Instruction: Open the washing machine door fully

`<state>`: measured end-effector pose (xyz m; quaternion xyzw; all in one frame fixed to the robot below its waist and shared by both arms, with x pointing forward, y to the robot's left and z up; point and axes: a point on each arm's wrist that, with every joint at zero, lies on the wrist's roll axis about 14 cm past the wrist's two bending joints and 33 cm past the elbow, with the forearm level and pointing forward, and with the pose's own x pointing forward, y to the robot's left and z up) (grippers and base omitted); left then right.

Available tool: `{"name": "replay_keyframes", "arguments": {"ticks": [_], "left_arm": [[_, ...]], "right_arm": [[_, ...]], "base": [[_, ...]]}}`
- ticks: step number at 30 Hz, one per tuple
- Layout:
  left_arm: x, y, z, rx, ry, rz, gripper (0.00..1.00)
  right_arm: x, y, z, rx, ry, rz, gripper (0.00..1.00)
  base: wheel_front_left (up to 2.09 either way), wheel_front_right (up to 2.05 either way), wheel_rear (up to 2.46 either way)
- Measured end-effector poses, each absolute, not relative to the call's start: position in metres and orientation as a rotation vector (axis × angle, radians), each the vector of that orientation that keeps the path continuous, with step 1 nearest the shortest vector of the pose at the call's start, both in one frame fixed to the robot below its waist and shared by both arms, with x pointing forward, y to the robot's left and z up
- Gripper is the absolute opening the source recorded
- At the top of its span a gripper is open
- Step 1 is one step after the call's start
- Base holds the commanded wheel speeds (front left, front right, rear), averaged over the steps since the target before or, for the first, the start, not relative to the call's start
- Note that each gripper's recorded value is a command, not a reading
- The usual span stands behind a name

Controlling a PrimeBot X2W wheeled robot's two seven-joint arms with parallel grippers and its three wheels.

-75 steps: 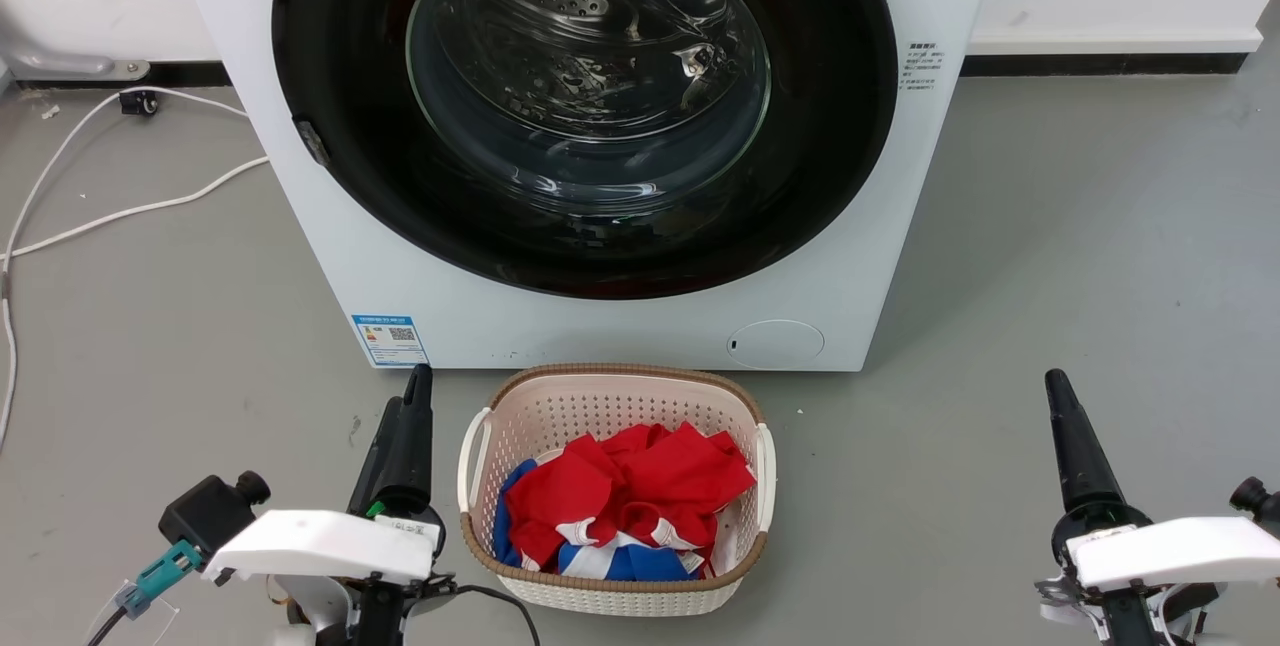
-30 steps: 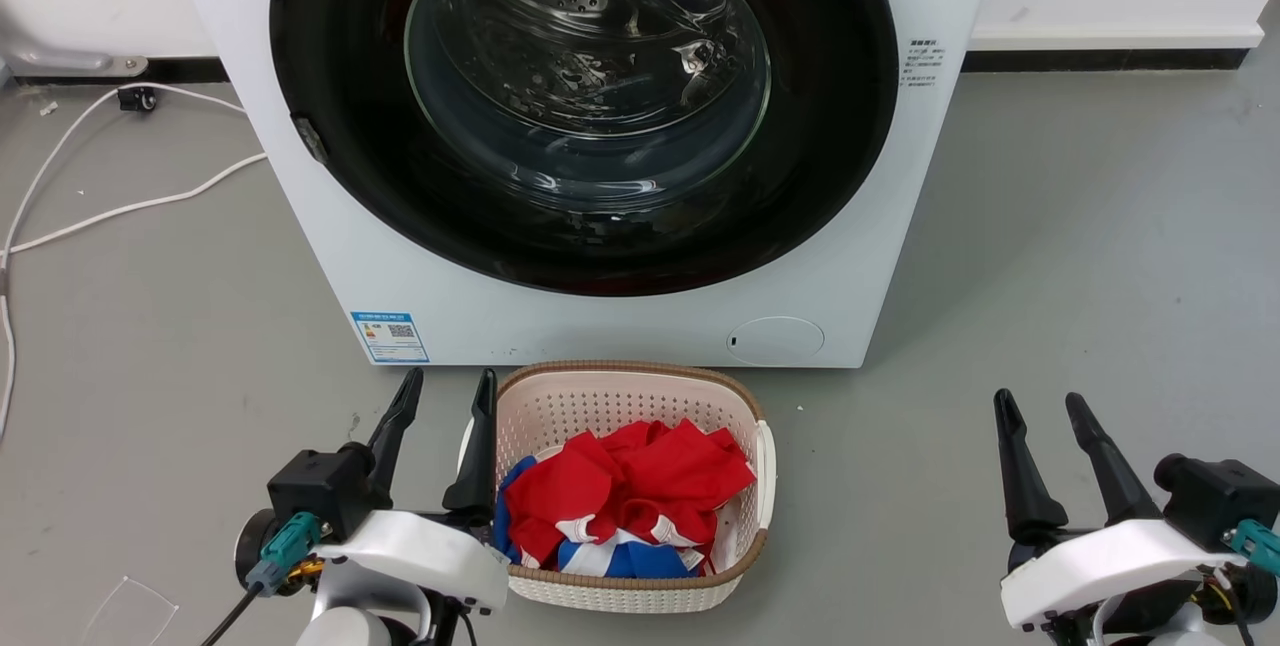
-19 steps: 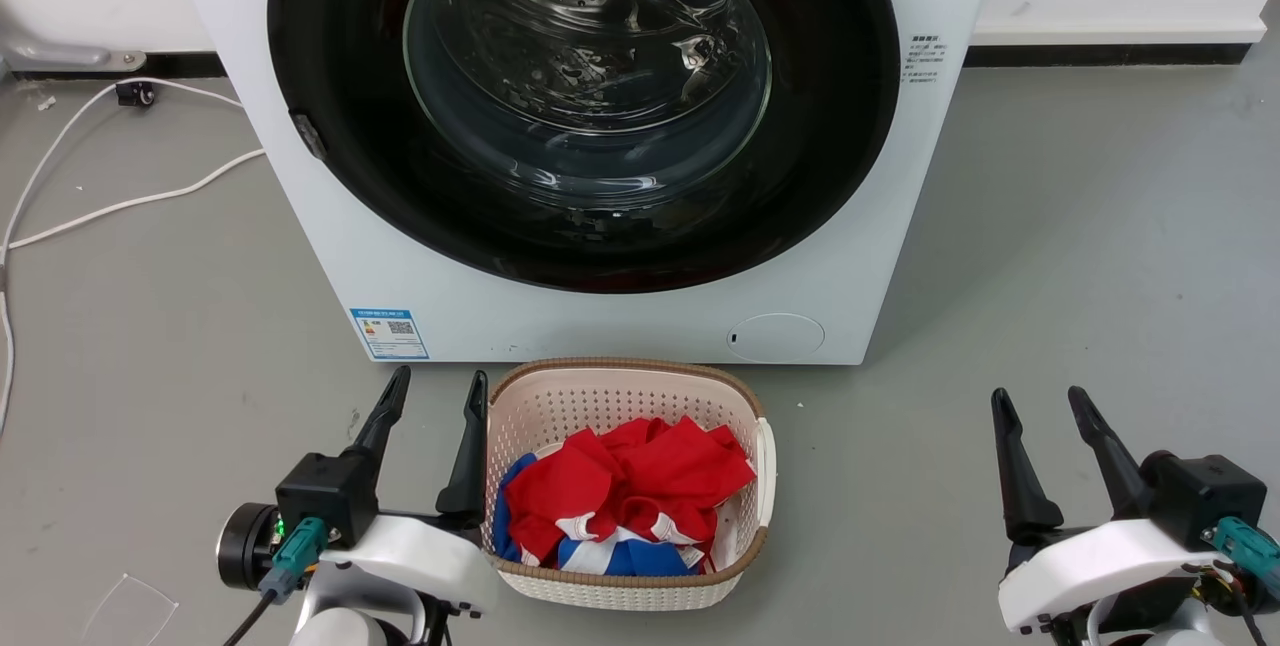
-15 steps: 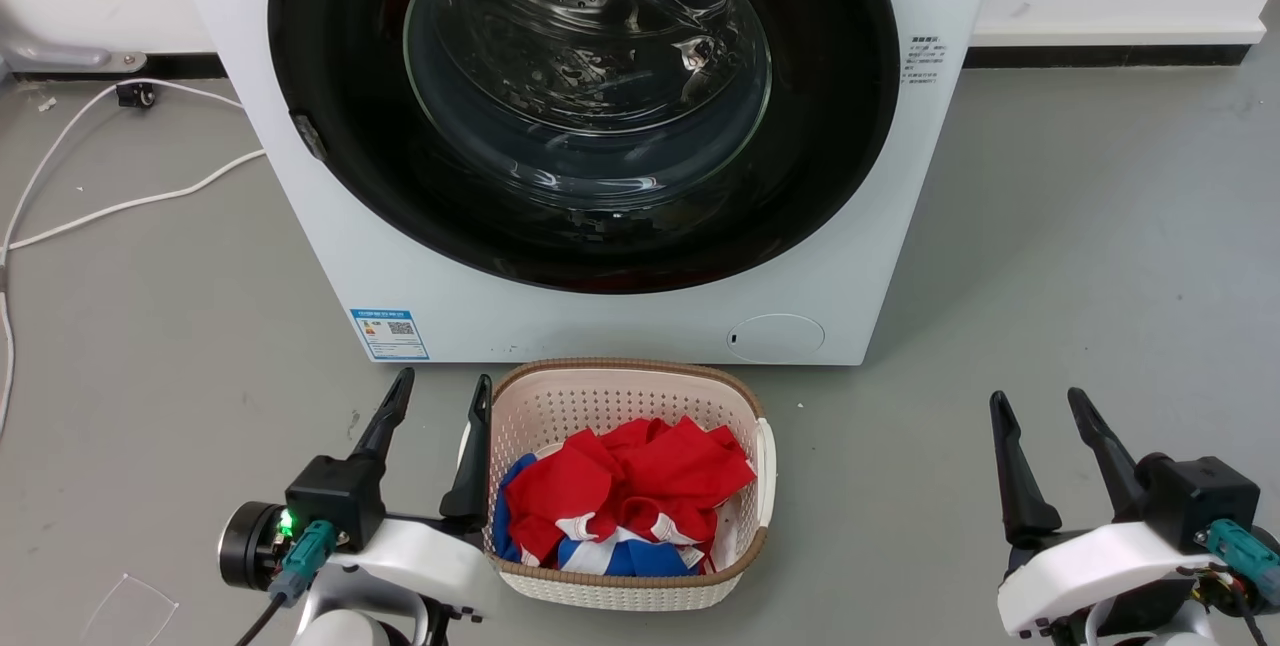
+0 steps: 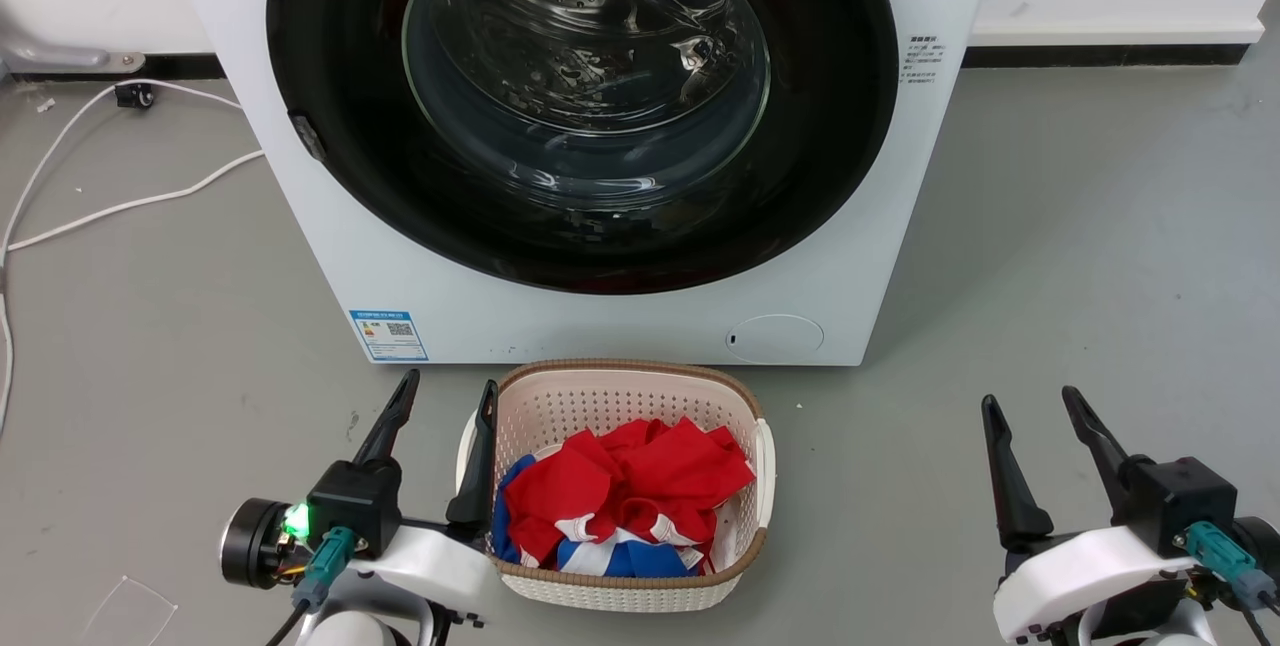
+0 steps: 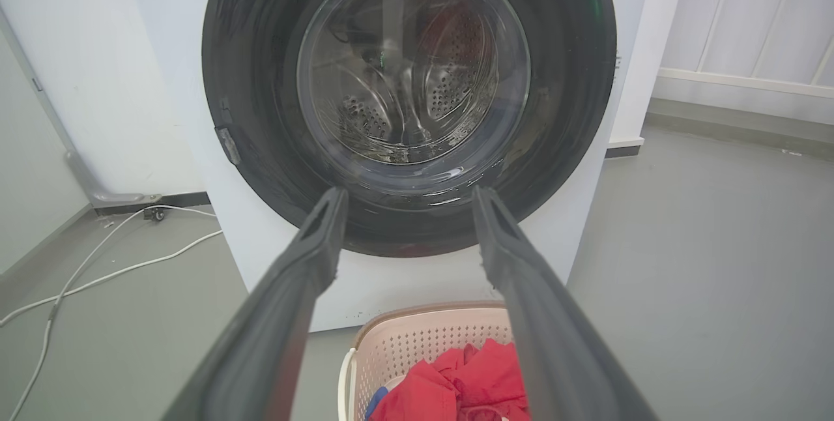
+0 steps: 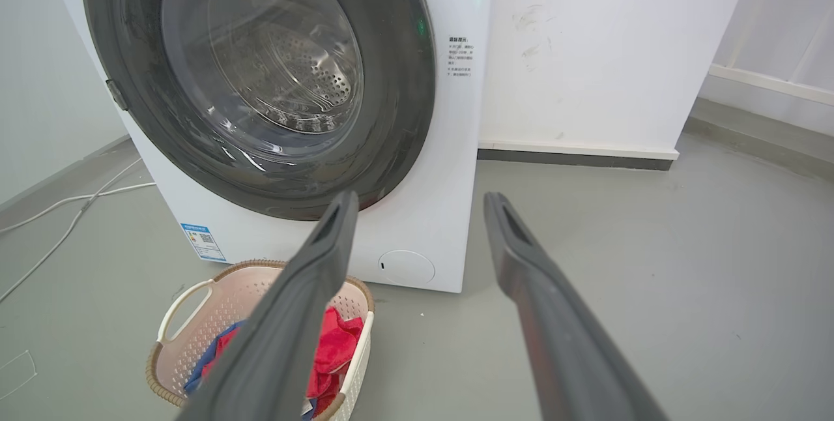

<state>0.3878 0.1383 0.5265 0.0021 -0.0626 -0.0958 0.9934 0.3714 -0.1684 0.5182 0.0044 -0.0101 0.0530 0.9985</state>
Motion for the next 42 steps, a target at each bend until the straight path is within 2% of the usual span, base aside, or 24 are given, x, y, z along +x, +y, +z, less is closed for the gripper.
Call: {"name": "replay_keyframes", "arguments": {"ticks": [30,31,32,33,34,37,39,42], "left_arm": [[0.392,0.146,0.521,-0.021,-0.115,-0.168,1.00],[0.392,0.147,0.522,-0.021,-0.116,-0.166,1.00],[0.393,0.148,0.522,-0.021,-0.117,-0.165,1.00],[0.393,0.148,0.522,-0.022,-0.116,-0.162,1.00],[0.393,0.148,0.521,-0.023,-0.115,-0.161,1.00],[0.394,0.150,0.521,-0.025,-0.115,-0.154,1.00],[0.394,0.151,0.522,-0.028,-0.119,-0.151,1.00],[0.395,0.150,0.527,-0.027,-0.134,-0.152,1.00]], "right_arm": [[0.370,-0.172,0.517,0.036,-0.021,0.094,1.00],[0.370,-0.172,0.516,0.044,-0.020,0.095,0.73],[0.370,-0.171,0.517,0.049,-0.026,0.095,0.34],[0.371,-0.171,0.517,0.071,-0.029,0.094,0.09],[0.372,-0.172,0.517,0.099,-0.030,0.092,0.00],[0.373,-0.173,0.520,0.176,-0.046,0.084,0.00],[0.373,-0.177,0.521,0.342,-0.059,0.064,0.00],[0.376,-0.183,0.526,0.476,-0.085,0.041,0.00]], "base": [[0.00,0.00,0.00],[0.00,0.00,0.00],[0.00,0.00,0.00],[0.00,0.00,0.00],[0.00,0.00,0.00],[0.00,0.00,0.00],[0.00,0.00,0.00],[0.00,0.00,0.00]]}}
